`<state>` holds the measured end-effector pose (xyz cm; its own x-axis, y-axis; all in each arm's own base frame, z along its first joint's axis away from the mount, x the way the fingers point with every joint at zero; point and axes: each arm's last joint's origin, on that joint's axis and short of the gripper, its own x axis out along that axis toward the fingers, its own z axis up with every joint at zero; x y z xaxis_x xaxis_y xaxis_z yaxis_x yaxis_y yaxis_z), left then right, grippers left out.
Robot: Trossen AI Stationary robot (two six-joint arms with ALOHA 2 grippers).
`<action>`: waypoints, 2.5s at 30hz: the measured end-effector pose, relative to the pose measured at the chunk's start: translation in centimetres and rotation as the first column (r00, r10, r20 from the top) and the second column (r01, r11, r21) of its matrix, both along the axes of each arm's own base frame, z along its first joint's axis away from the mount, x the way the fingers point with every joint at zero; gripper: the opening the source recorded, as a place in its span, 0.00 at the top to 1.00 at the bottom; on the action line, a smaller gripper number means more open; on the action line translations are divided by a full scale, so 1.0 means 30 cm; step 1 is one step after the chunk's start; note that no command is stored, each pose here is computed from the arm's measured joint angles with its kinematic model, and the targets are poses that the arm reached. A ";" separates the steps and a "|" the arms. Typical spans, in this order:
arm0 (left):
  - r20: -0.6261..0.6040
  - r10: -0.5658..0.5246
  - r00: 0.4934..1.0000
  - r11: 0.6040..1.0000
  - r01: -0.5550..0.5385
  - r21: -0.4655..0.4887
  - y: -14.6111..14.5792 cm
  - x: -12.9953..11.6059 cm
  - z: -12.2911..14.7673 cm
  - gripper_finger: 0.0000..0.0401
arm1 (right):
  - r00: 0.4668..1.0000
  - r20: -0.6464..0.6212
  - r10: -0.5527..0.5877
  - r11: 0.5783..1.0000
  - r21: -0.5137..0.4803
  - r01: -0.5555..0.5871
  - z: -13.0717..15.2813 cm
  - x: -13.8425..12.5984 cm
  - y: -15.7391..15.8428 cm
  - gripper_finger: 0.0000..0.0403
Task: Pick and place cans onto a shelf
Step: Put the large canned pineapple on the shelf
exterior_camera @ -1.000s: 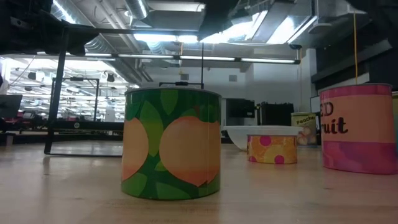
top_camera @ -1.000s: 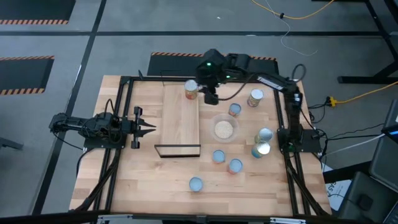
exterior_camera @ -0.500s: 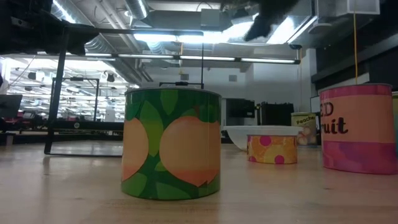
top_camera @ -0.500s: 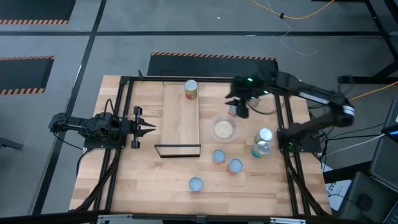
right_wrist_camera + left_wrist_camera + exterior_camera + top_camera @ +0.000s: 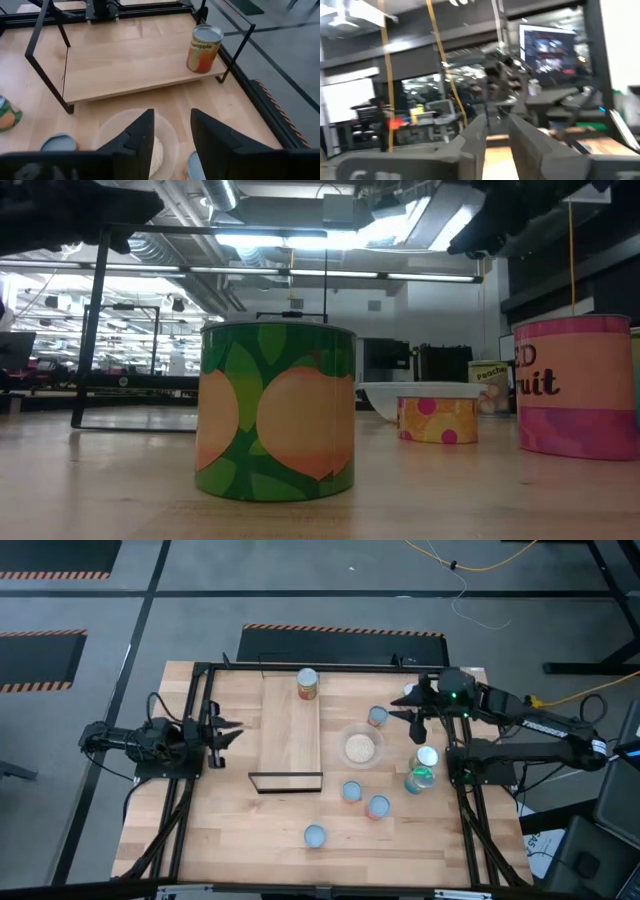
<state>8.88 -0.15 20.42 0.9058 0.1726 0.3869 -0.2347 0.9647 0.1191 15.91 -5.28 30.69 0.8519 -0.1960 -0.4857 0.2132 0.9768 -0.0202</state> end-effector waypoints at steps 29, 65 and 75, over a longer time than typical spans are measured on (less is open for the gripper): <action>-0.279 0.292 0.915 0.946 -0.320 -0.058 0.055 0.216 0.370 0.71 | 0.999 0.042 0.006 1.000 -0.027 -0.004 -0.079 0.012 -0.004 0.67; -0.863 0.108 0.494 0.851 -0.495 -0.177 0.605 0.762 0.188 0.71 | 0.999 0.031 0.007 1.000 -0.023 -0.006 -0.082 0.011 -0.004 0.67; -0.868 0.092 0.487 0.854 -0.487 -0.183 0.603 0.772 0.171 0.71 | 0.999 0.031 0.007 1.000 -0.023 -0.006 -0.081 0.011 -0.004 0.67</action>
<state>32.04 17.93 25.56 0.6376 0.4292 -0.6397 -0.4983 0.8631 0.0823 16.25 -5.40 28.27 0.8680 -0.2011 -0.4540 0.2077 0.9775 -0.0360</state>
